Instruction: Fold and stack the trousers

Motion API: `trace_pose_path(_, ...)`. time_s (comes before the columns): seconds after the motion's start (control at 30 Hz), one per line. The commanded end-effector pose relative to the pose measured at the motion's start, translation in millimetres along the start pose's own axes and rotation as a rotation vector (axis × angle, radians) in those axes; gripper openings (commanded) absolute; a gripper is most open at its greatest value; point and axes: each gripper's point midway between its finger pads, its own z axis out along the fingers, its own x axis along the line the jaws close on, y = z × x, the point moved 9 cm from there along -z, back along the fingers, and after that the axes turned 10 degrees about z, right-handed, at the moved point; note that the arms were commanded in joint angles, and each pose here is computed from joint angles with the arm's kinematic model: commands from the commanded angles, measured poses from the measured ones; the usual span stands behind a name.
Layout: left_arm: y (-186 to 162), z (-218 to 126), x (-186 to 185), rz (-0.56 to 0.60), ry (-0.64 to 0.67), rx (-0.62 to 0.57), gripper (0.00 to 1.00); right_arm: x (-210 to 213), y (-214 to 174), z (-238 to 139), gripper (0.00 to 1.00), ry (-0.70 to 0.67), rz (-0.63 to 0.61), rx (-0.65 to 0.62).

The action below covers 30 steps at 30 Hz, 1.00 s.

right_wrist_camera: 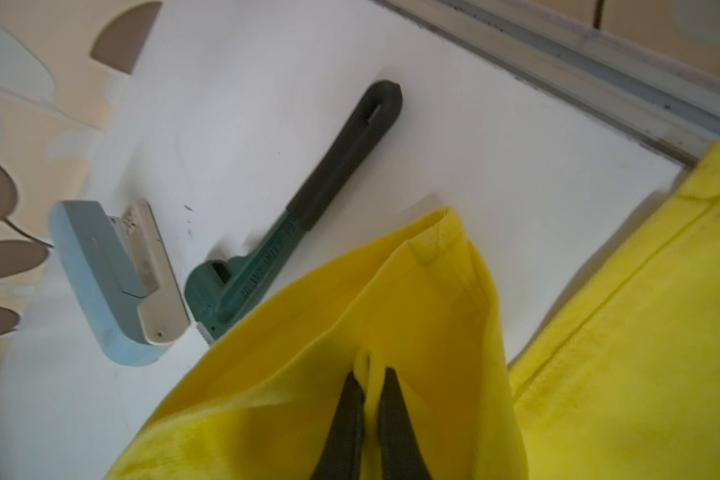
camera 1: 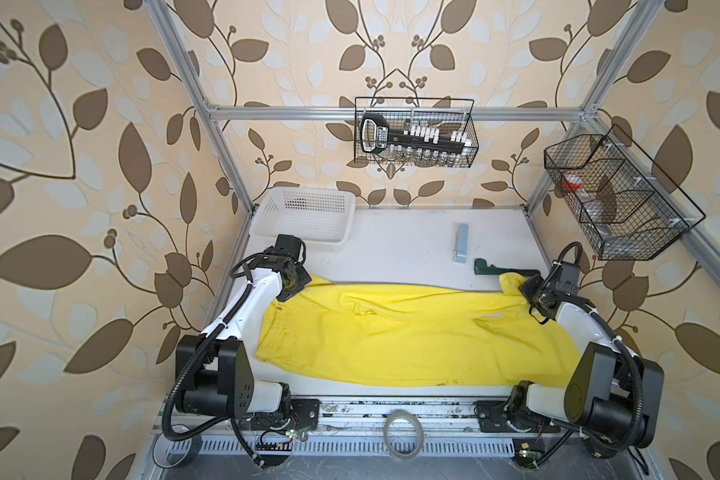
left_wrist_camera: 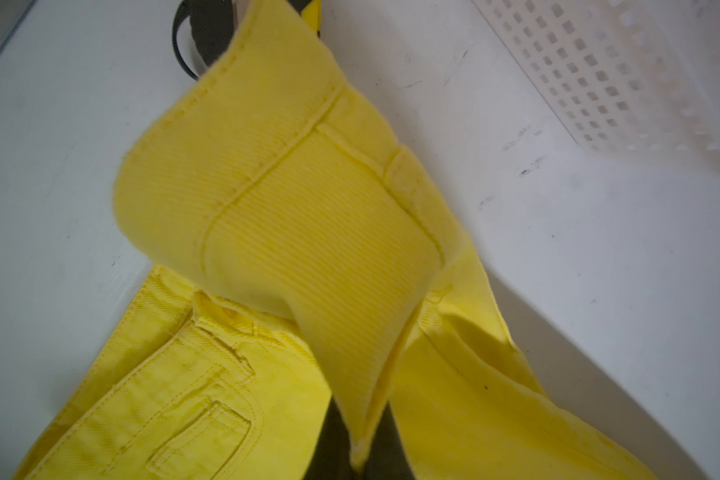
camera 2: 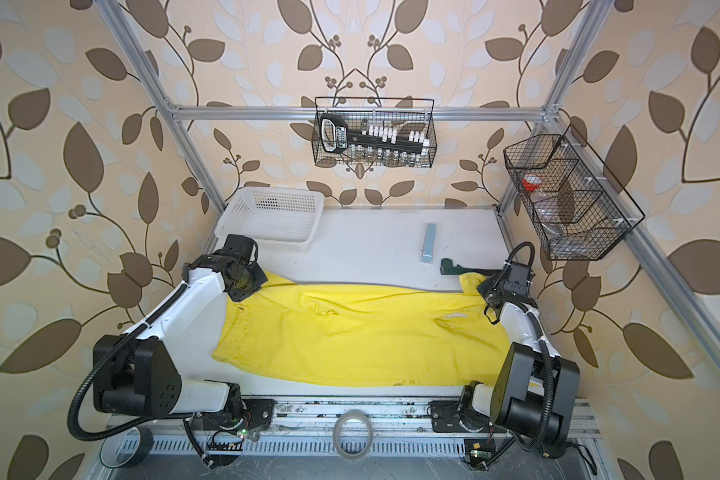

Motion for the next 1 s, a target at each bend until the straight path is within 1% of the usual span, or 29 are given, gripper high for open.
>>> trace_pose_path(0.0, -1, -17, 11, 0.022, 0.054, -0.058, 0.0, 18, 24, -9, 0.03, 0.079, 0.065, -0.096)
trace_pose_path(0.13, -9, -7, 13, 0.017, 0.053, -0.028, 0.0, 19, 26, 4, 0.05, 0.102, 0.132, -0.087)
trace_pose_path(0.27, -21, 4, 19, 0.016, 0.069, -0.004, 0.0, 2, 19, 18, 0.11, -0.016, 0.159, -0.055)
trace_pose_path(0.37, -30, 14, 20, 0.016, 0.06, 0.04, 0.0, -15, 12, 25, 0.16, -0.135, 0.144, -0.062)
trace_pose_path(0.43, -36, 19, 19, 0.019, 0.038, 0.07, 0.0, -24, 10, 27, 0.19, -0.17, 0.134, -0.061)
trace_pose_path(0.53, -45, 22, 22, 0.029, 0.043, 0.092, 0.0, -37, 10, 20, 0.25, -0.213, 0.127, -0.073)
trace_pose_path(0.6, -49, 23, 24, 0.034, 0.047, 0.1, 0.0, -45, 12, 11, 0.31, -0.249, 0.124, -0.098)
trace_pose_path(0.67, -52, 24, 27, 0.039, 0.053, 0.108, 0.0, -49, 17, 0, 0.34, -0.26, 0.118, -0.116)
trace_pose_path(0.73, -54, 23, 28, 0.043, 0.051, 0.11, 0.0, -42, 23, -15, 0.34, -0.238, 0.066, -0.143)
trace_pose_path(0.77, -56, 23, 29, 0.045, 0.05, 0.116, 0.03, -34, 24, -23, 0.35, -0.218, 0.017, -0.165)
trace_pose_path(0.8, -57, 23, 29, 0.047, 0.049, 0.122, 0.07, -25, 25, -30, 0.37, -0.209, -0.032, -0.183)
trace_pose_path(0.87, -61, 23, 30, 0.053, 0.041, 0.14, 0.11, 0, 20, -43, 0.47, -0.232, -0.18, -0.199)
trace_pose_path(0.93, -64, 22, 31, 0.059, 0.043, 0.143, 0.15, 20, 11, -49, 0.54, -0.236, -0.278, -0.216)
trace_pose_path(0.97, -65, 21, 32, 0.061, 0.045, 0.143, 0.18, 28, 6, -49, 0.55, -0.215, -0.315, -0.213)
